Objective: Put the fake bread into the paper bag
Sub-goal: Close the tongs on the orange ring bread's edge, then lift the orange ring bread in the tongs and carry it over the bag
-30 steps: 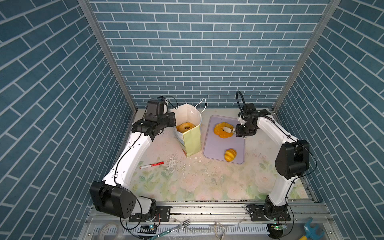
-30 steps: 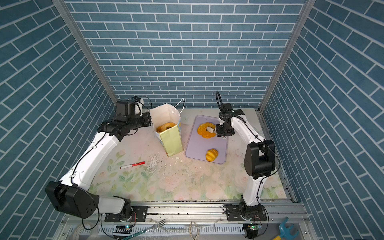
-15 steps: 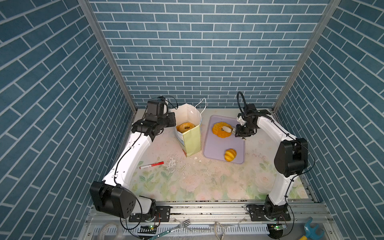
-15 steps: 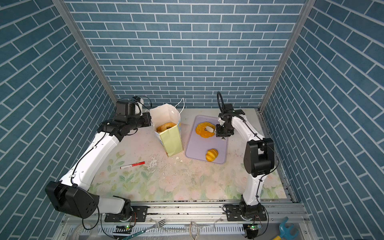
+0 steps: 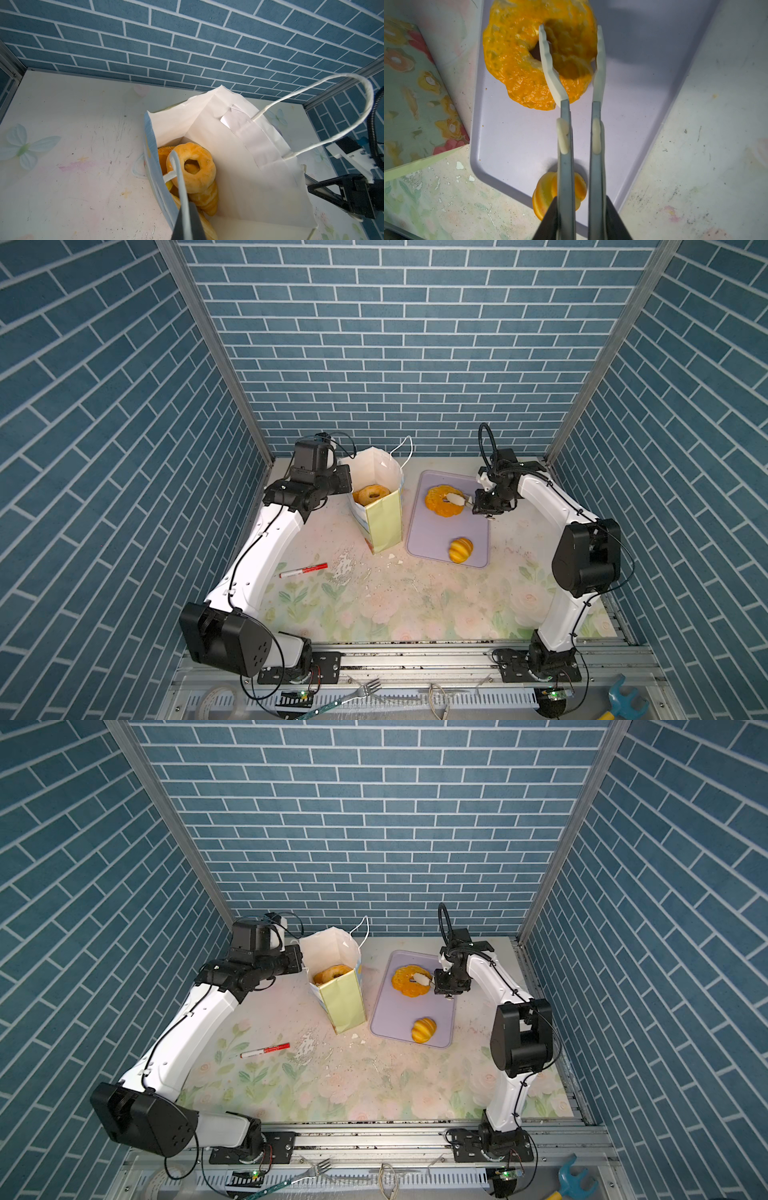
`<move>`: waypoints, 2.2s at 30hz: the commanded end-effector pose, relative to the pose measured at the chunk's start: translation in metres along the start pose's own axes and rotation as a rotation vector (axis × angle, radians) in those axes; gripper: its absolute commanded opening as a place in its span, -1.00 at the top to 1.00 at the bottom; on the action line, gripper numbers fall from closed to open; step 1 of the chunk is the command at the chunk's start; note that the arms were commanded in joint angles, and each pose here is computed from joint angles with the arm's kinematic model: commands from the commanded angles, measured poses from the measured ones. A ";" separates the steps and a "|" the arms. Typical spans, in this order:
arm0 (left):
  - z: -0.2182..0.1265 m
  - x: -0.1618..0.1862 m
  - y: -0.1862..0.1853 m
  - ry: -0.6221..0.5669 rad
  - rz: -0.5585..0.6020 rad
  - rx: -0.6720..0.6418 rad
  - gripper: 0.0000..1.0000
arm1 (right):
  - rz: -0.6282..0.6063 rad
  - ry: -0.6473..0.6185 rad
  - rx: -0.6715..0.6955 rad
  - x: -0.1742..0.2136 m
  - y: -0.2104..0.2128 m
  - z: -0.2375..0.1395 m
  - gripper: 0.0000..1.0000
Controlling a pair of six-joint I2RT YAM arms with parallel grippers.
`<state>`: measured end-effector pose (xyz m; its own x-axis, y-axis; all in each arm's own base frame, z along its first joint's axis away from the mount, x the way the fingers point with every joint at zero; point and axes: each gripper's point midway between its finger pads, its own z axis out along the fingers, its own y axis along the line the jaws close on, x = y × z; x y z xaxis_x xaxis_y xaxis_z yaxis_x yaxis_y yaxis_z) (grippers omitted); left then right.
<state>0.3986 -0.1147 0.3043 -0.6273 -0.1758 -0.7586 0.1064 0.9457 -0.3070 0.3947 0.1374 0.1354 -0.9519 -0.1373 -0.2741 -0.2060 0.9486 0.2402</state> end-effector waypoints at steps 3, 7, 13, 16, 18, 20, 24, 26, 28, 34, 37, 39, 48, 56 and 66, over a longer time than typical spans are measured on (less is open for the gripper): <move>-0.001 -0.003 0.000 -0.014 0.004 -0.004 1.00 | -0.029 -0.112 -0.010 -0.006 0.006 -0.036 0.87; -0.002 -0.004 -0.001 -0.015 0.002 -0.001 1.00 | -0.028 -0.120 -0.010 -0.001 0.005 -0.042 0.89; -0.002 -0.005 -0.001 -0.017 -0.001 0.001 1.00 | -0.018 -0.146 -0.012 0.003 0.005 -0.049 0.90; -0.003 -0.004 -0.001 -0.015 -0.001 0.003 1.00 | -0.018 -0.167 -0.015 0.003 0.006 -0.056 0.90; -0.003 -0.004 -0.001 -0.015 0.001 0.003 1.00 | -0.024 -0.186 -0.021 0.003 0.009 -0.063 0.91; -0.003 -0.002 -0.001 -0.011 0.002 0.004 1.00 | -0.028 -0.204 -0.024 0.005 0.010 -0.069 0.91; -0.002 -0.002 -0.001 -0.009 0.006 0.005 1.00 | -0.033 -0.234 -0.033 0.009 0.014 -0.083 0.91; -0.001 -0.002 -0.002 -0.008 0.005 0.006 1.00 | -0.036 -0.254 -0.036 0.011 0.016 -0.091 0.91; -0.001 -0.002 -0.002 -0.006 0.006 0.008 1.00 | -0.039 -0.273 -0.038 0.013 0.017 -0.099 0.91; 0.002 -0.003 -0.004 -0.009 0.008 0.019 1.00 | -0.055 -0.342 -0.030 0.019 0.022 -0.129 0.91; 0.004 -0.003 -0.005 -0.006 0.008 0.025 1.00 | -0.071 -0.390 -0.039 0.021 0.027 -0.148 0.92; 0.005 -0.003 -0.005 -0.006 0.008 0.025 1.00 | -0.082 -0.412 -0.053 0.023 0.031 -0.158 0.91; 0.008 -0.004 -0.007 -0.007 0.003 0.035 1.00 | -0.126 -0.504 -0.081 0.025 0.046 -0.202 0.92; 0.005 -0.004 -0.006 -0.013 0.002 0.033 1.00 | -0.223 -0.646 -0.122 0.008 0.073 -0.262 0.92; 0.010 -0.001 -0.005 -0.001 -0.004 0.034 1.00 | -0.360 -0.726 -0.220 -0.002 0.120 -0.311 0.95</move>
<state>0.4045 -0.1198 0.3045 -0.6213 -0.1775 -0.7632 0.1253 0.9390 -0.3203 0.3083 0.1436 0.4357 -0.5153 -0.0991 -0.8513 -0.4863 0.8517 0.1952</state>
